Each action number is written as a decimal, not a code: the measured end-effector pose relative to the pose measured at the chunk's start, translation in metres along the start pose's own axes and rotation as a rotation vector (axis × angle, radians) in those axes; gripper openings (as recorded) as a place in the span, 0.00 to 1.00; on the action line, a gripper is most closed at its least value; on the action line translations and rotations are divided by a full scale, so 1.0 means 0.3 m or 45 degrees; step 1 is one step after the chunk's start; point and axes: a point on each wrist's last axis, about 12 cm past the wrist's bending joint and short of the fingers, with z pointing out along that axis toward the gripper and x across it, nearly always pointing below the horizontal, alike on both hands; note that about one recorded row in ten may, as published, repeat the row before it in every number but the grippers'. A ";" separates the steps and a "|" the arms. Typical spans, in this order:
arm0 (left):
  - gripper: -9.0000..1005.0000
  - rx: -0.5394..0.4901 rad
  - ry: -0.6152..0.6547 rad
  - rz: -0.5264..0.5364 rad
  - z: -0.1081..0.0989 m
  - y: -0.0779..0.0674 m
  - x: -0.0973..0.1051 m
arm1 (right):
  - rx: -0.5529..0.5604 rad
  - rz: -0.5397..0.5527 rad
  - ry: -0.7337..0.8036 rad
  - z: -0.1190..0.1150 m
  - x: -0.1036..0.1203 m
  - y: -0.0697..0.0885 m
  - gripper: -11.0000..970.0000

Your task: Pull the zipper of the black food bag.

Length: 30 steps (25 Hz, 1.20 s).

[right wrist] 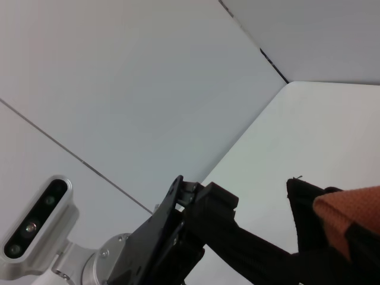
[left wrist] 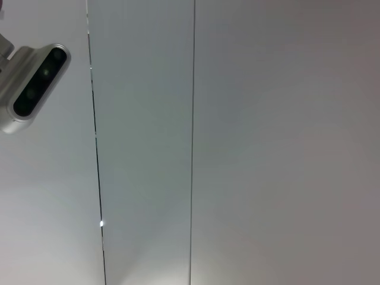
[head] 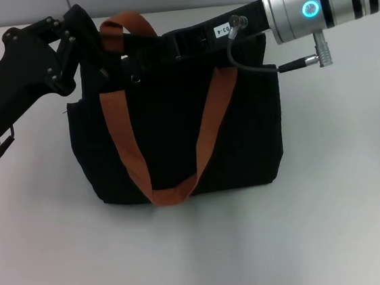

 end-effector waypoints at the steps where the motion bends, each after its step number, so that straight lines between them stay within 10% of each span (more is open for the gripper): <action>1: 0.03 0.000 0.000 0.000 0.000 0.000 0.000 | 0.000 0.000 0.000 0.000 0.000 0.000 0.26; 30: 0.03 0.009 -0.014 -0.003 0.007 0.000 -0.005 | 0.001 -0.016 0.012 0.033 -0.010 0.014 0.26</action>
